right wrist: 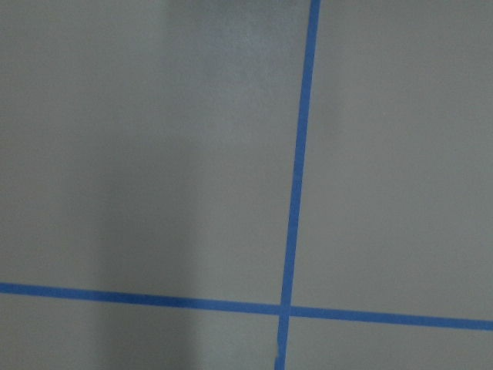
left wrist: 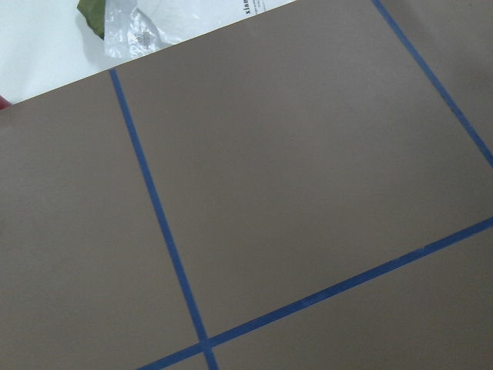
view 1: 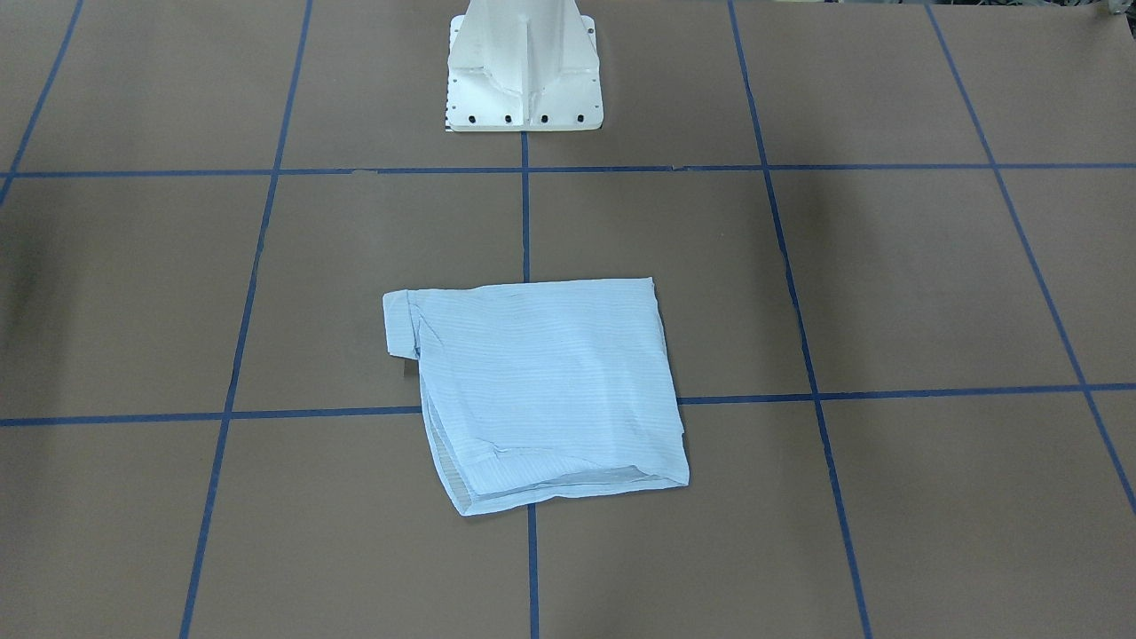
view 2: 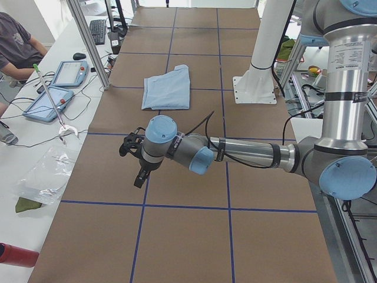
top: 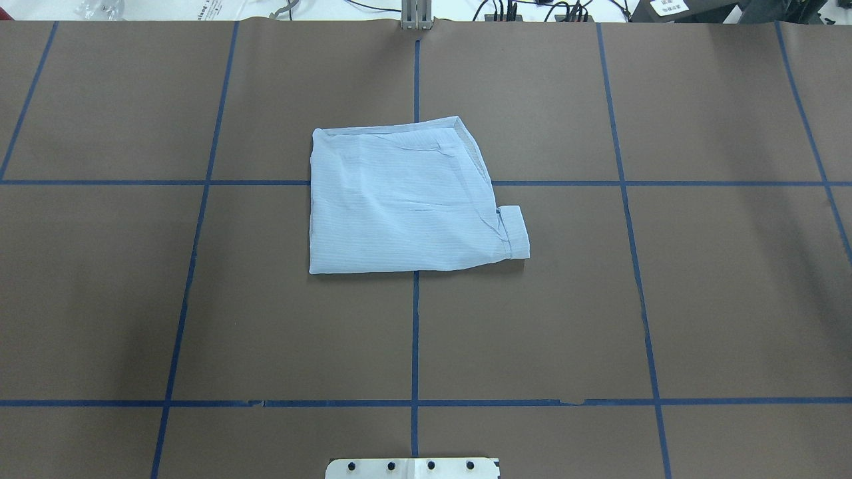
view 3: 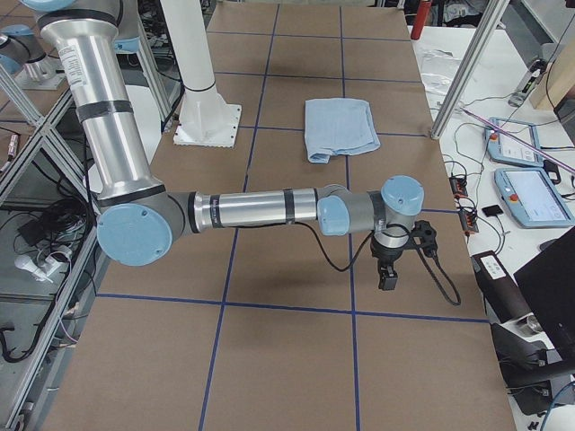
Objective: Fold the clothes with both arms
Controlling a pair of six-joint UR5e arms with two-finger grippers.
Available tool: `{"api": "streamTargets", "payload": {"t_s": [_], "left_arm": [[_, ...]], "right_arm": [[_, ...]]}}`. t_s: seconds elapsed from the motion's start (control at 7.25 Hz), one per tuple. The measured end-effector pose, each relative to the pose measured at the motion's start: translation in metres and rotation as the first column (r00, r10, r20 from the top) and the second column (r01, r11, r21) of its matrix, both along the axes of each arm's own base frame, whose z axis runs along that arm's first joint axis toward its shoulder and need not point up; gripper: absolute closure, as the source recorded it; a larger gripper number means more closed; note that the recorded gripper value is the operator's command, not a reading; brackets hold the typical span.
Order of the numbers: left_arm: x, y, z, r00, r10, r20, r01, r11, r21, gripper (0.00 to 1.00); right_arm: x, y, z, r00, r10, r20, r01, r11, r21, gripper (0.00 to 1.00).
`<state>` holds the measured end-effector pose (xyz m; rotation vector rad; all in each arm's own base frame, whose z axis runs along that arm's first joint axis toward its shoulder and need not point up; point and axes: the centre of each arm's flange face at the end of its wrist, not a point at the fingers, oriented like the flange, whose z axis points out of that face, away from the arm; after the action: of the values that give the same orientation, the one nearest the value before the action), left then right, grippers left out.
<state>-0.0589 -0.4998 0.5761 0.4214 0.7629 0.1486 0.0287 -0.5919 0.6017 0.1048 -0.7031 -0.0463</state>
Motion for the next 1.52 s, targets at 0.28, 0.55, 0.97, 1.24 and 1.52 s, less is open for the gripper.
{"api": "streamTargets", "payload": {"t_s": [0.28, 0.55, 0.97, 1.24, 1.52], "left_arm": [[-0.002, 0.014, 0.013, 1.000, -0.018, 0.007, 0.018, 0.998, -0.067, 0.00], [-0.003, 0.017, 0.023, 0.999, -0.027, 0.042, 0.031, 0.996, -0.084, 0.00], [-0.006, 0.007, 0.015, 0.997, -0.042, 0.066, 0.048, 0.995, -0.091, 0.00], [-0.006, 0.009, 0.019, 0.997, -0.037, 0.064, 0.044, 0.992, -0.116, 0.00], [-0.007, 0.016, 0.024, 0.997, -0.038, 0.065, 0.046, 0.991, -0.127, 0.00]], "right_arm": [[0.006, 0.058, 0.018, 1.000, 0.002, -0.016, -0.002, 1.000, -0.013, 0.00], [0.008, 0.081, 0.030, 1.000, 0.001, -0.022, -0.002, 0.999, -0.034, 0.00], [0.005, 0.093, 0.042, 1.000, 0.007, 0.006, -0.007, 0.995, -0.095, 0.00], [0.003, 0.095, 0.043, 1.000, 0.001, 0.025, 0.002, 0.992, -0.123, 0.00], [0.002, 0.097, 0.046, 1.000, -0.003, 0.028, 0.007, 0.992, -0.128, 0.00]]}}
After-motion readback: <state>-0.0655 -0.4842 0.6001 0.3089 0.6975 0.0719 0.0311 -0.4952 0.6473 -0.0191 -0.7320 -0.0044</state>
